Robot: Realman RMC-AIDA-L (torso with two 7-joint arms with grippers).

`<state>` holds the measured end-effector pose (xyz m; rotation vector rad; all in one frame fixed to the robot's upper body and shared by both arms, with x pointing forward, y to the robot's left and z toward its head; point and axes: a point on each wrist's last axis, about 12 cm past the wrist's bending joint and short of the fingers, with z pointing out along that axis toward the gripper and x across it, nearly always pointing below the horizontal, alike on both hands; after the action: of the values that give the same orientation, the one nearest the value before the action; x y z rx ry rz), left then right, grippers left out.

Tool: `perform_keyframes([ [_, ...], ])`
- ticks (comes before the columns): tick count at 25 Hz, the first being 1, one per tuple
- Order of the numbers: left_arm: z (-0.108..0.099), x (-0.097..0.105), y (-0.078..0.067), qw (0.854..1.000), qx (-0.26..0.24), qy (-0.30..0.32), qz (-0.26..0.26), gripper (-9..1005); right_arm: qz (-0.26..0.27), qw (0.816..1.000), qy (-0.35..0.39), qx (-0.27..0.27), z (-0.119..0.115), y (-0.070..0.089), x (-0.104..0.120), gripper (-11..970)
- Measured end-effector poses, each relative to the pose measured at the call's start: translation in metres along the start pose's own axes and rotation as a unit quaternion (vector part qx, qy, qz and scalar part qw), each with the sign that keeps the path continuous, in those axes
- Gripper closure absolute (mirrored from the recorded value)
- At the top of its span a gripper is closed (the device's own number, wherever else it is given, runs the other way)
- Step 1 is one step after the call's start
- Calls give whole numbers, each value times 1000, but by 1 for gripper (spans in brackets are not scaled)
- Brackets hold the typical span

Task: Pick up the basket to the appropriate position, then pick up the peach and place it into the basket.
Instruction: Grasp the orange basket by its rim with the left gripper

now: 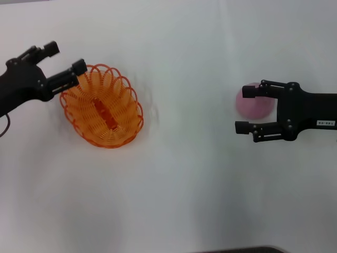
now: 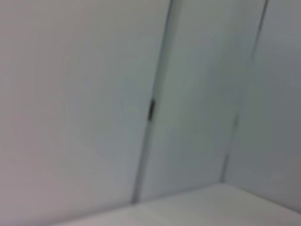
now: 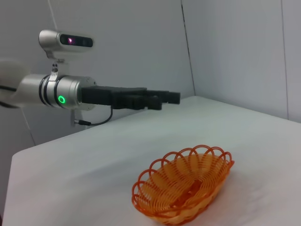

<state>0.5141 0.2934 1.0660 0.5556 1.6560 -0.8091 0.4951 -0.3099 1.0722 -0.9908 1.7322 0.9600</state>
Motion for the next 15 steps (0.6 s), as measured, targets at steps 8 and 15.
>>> perform_keyframes([
  [8, 6, 4, 3, 998, -43, -52, 6, 131, -2, 1000, -3, -1, 1, 0, -1, 14],
  [15, 7, 1, 11, 996, -72, -58, 1, 133, -2, 1000, -8, -3, 2, 1, -2, 14],
])
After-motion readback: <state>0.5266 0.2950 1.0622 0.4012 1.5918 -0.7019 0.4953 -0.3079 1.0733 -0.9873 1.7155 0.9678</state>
